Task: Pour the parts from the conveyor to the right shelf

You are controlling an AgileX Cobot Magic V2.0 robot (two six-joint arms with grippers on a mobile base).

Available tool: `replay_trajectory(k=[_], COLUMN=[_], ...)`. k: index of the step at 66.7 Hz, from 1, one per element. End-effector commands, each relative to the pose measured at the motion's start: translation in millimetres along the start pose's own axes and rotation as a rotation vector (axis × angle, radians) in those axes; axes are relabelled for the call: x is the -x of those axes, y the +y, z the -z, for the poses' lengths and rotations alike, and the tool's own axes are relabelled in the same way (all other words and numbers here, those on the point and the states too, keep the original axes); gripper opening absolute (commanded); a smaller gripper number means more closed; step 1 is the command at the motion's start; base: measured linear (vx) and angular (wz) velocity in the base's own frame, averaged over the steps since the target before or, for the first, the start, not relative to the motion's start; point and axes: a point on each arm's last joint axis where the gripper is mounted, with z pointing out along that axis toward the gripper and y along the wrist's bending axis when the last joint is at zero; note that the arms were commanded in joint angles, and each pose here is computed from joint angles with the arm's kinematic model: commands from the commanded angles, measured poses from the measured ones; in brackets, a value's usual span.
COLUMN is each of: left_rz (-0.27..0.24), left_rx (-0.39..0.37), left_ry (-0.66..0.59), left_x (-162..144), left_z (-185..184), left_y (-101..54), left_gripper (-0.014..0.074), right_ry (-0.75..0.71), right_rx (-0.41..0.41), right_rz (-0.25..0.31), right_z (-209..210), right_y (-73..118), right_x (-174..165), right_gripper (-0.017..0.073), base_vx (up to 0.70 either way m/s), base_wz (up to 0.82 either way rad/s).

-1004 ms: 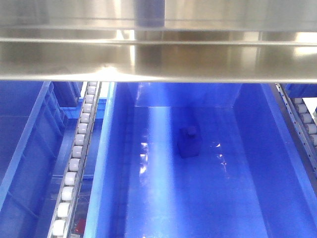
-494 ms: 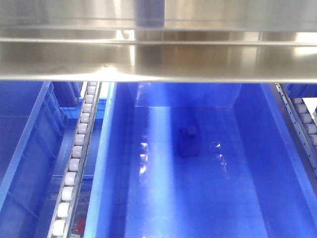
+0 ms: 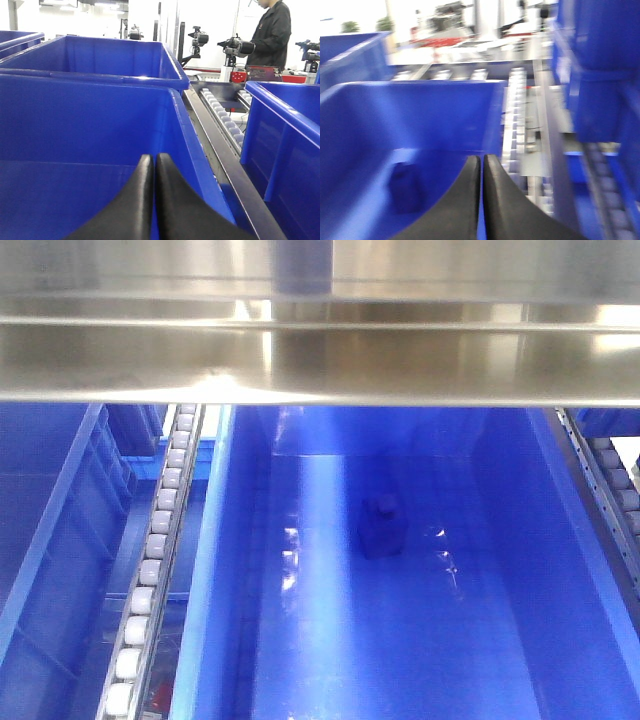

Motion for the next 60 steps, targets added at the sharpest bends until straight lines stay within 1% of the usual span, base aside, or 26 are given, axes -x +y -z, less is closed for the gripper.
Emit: replay_trajectory(k=[1, 8, 10, 16, 23, 25, 27, 32, 60], left_rz=[0.016, 0.016, 0.016, 0.016, 0.016, 0.016, 0.016, 0.016, 0.016], left_rx=[-0.014, -0.014, -0.014, -0.014, -0.014, -0.014, -0.014, -0.014, -0.014], left_ry=[-0.061, -0.061, -0.061, -0.061, -0.061, -0.061, -0.061, -0.061, -0.061], left_x=[-1.4, -1.4, -1.4, -1.4, -1.4, -1.4, -1.4, -1.4, -1.4], left_z=[0.4, 0.4, 0.4, 0.4, 0.4, 0.4, 0.4, 0.4, 0.4], left_y=[-0.4, -0.4, -0.4, -0.4, -0.4, -0.4, -0.4, -0.4, -0.4], left_gripper=[-0.0006, -0.0006, -0.0006, -0.0006, -0.0006, -0.0006, -0.0006, -0.0006, -0.0006], right_ry=[-0.106, -0.095, -0.097, -0.113, -0.162, -0.168, -0.141, -0.146, -0.153], right_rx=[-0.077, -0.135, -0.136, -0.137, -0.133, -0.132, -0.133, -0.133, -0.133], right_rz=[0.011, 0.028, 0.03, 0.084, 0.09, 0.087, 0.075, 0.072, 0.075], right_z=[-7.0, -12.9, -13.4, -14.4, -13.4, -13.6, -13.9, -13.8, -13.7], right_y=[-4.3, -9.2, -9.6, -10.4, -10.6, -10.6, -10.8, -10.8, -10.8], right_x=[-2.7, -28.5, -34.6, -55.0, -74.3, -75.5, -77.1, -76.7, -76.1], right_gripper=[-0.0008, -0.0008, -0.0008, -0.0008, -0.0008, -0.0008, -0.0008, -0.0008, -0.0008], base_vx=[0.0, 0.0, 0.0, 0.0, 0.0, 0.0, 0.0, 0.0, 0.0], base_wz=[0.0, 0.0, 0.0, 0.0, 0.0, 0.0, 0.0, 0.0, 0.0])
